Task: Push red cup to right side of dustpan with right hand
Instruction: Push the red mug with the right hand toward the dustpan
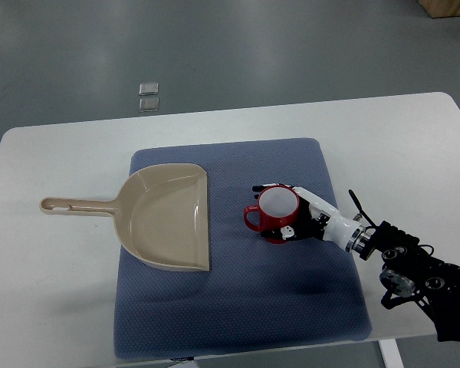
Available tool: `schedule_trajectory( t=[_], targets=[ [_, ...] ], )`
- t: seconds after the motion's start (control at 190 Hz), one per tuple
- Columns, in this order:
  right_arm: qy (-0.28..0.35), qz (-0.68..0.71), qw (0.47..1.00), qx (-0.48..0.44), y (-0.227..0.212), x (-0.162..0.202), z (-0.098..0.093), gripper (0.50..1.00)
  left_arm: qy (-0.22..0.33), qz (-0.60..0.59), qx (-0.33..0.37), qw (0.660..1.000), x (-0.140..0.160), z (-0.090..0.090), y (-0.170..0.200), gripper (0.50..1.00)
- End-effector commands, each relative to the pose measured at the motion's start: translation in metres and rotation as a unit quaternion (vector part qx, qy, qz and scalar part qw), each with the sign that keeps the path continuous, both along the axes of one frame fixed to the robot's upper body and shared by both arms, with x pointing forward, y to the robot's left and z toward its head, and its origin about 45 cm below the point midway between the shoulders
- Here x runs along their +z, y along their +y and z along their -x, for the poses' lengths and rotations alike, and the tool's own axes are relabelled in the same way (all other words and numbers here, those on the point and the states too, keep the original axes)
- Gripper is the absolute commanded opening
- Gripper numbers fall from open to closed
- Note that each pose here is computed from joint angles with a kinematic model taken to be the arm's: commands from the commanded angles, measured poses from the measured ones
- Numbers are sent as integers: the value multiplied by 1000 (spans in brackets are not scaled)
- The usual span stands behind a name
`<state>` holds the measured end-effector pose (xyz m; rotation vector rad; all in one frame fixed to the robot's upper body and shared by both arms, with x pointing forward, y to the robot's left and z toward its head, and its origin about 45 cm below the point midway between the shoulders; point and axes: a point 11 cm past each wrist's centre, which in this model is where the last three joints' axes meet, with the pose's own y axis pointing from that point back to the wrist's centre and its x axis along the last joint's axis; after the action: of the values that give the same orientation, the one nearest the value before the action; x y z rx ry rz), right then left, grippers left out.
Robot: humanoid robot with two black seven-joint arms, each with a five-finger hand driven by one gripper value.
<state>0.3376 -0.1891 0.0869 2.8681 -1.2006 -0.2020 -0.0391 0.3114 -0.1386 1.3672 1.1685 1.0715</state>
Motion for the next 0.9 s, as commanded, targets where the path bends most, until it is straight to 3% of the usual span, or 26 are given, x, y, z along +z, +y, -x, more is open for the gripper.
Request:
schedule_trajectory(
  t=[0.0,0.896],
  targets=[
    [0,-11,1000,2,12,0,1,921,0,0,0,1000,0,0,0,1000],
    [-7,-36,999,33,72,3,15,909,0,0,0,1000,0,0,0,1000]
  ],
)
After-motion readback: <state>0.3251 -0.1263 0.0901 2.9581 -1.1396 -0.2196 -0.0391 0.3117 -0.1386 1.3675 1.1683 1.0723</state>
